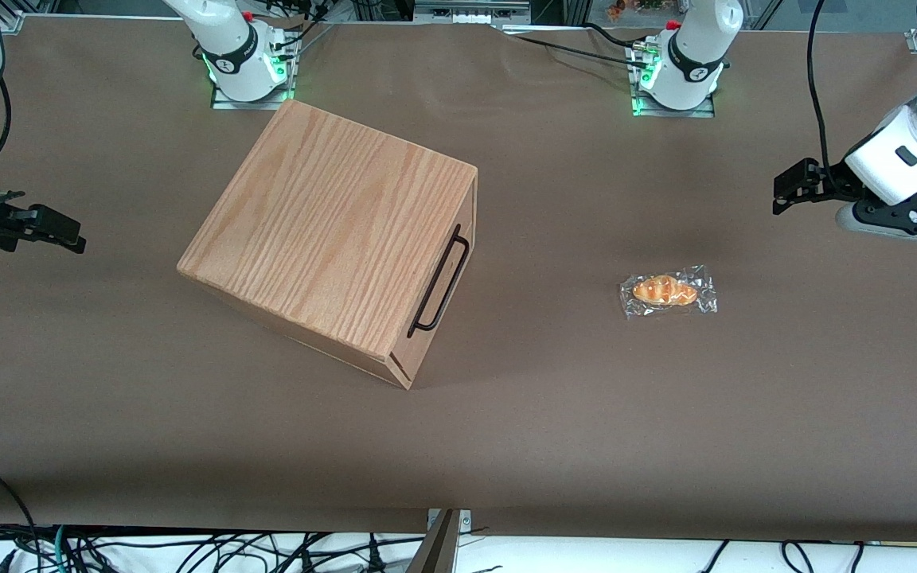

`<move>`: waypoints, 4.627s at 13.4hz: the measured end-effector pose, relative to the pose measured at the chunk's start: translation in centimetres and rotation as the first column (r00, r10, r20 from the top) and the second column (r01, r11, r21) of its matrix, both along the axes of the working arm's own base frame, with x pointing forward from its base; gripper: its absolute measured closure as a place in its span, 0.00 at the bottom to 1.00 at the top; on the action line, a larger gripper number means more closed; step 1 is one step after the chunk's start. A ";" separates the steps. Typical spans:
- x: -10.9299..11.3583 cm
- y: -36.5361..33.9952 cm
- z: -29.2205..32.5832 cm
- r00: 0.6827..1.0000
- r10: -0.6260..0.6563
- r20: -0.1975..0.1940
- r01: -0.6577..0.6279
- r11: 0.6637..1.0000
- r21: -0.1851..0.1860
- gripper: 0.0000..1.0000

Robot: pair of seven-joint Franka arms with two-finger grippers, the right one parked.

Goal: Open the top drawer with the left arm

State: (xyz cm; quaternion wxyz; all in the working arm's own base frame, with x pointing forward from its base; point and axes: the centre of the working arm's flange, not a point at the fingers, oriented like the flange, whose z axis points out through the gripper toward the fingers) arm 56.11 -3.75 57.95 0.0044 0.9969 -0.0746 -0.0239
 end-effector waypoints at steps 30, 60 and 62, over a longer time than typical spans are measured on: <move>4.9 -36.4 -15.6 0.966 -0.203 0.162 0.257 0.838 -0.481 0.00; 9.7 -29.8 -21.2 0.959 -0.220 0.179 0.267 0.914 -0.306 0.00; 10.2 -28.4 -21.2 0.961 -0.217 0.171 0.261 0.917 -0.303 0.00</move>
